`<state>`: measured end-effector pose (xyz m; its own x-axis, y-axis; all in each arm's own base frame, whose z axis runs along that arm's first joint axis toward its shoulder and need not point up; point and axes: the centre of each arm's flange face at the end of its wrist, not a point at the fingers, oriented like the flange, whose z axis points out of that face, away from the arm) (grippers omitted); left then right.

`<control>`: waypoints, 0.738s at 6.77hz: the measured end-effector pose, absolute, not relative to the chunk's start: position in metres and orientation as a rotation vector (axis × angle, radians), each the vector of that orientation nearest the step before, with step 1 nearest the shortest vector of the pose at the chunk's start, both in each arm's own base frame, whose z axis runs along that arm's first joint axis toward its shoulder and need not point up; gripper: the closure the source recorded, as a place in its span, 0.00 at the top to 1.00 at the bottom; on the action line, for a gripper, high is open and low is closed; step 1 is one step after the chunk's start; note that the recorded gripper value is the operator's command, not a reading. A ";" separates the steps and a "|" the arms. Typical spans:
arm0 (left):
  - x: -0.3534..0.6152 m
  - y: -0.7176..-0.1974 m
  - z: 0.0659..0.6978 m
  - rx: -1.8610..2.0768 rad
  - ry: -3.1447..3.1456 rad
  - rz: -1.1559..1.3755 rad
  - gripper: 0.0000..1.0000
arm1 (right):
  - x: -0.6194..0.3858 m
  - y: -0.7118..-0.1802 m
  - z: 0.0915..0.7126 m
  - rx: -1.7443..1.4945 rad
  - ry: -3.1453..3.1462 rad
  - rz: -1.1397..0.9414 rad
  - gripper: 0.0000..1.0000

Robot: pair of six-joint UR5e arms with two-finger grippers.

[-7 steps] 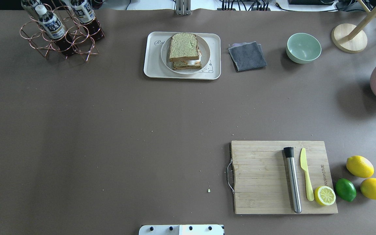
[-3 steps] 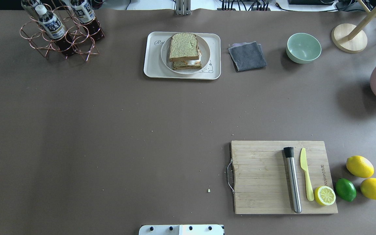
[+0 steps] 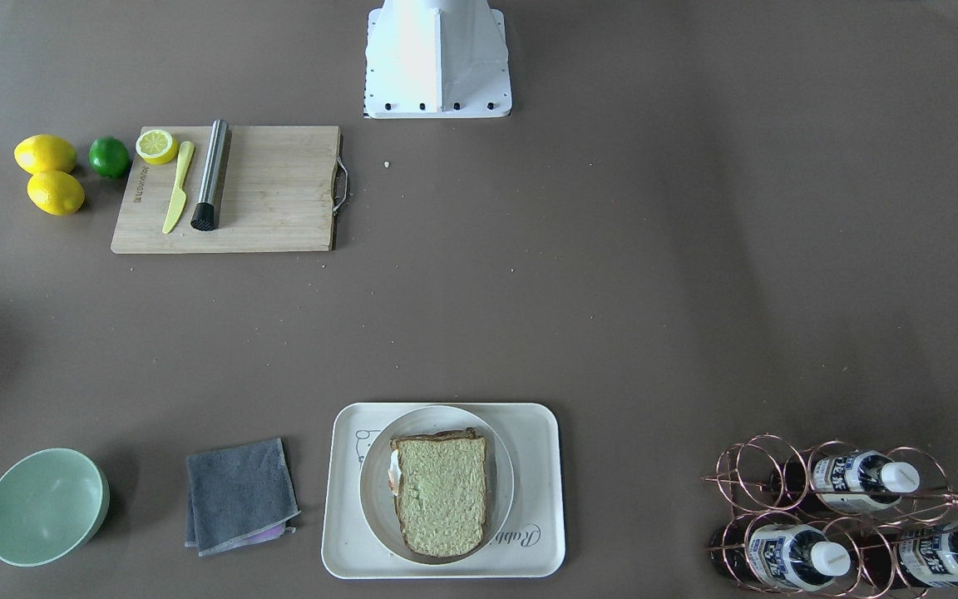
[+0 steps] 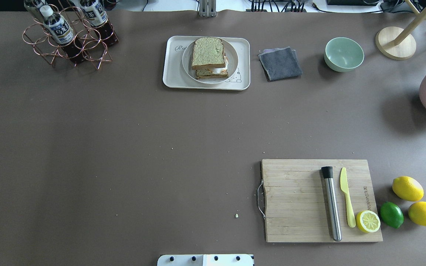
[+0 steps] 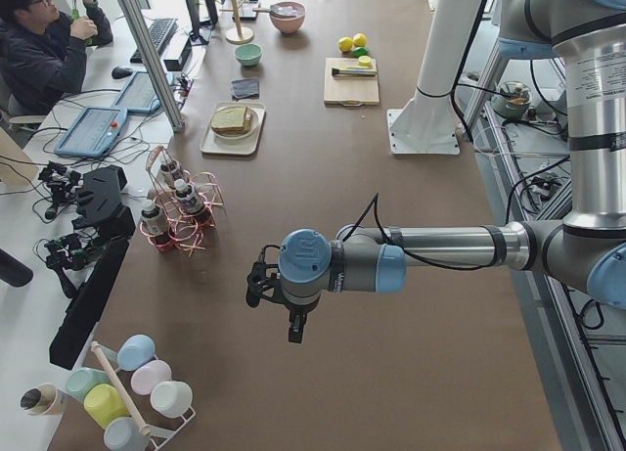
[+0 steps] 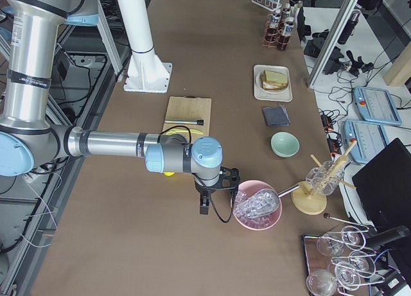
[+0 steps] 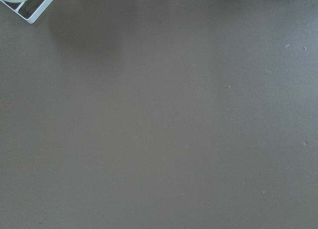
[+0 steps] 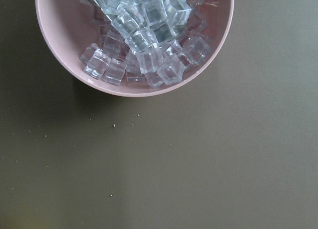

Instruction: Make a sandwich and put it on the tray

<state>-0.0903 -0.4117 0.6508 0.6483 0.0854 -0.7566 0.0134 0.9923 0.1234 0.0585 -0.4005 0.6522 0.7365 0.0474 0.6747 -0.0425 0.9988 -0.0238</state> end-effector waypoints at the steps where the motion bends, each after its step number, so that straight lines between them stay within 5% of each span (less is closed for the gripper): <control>1: -0.090 -0.412 0.651 0.121 0.865 0.041 0.98 | 0.058 -0.401 0.652 -0.006 -0.742 0.049 1.00; 5: -0.090 -0.412 0.652 0.120 0.866 0.040 0.98 | 0.058 -0.401 0.650 -0.005 -0.753 0.048 1.00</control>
<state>-0.0902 -0.4115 0.6517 0.6479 0.0841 -0.7571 0.0134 0.9925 0.1216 0.0575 -0.4008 0.6502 0.7283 0.0453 0.6838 -0.0418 0.9989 -0.0216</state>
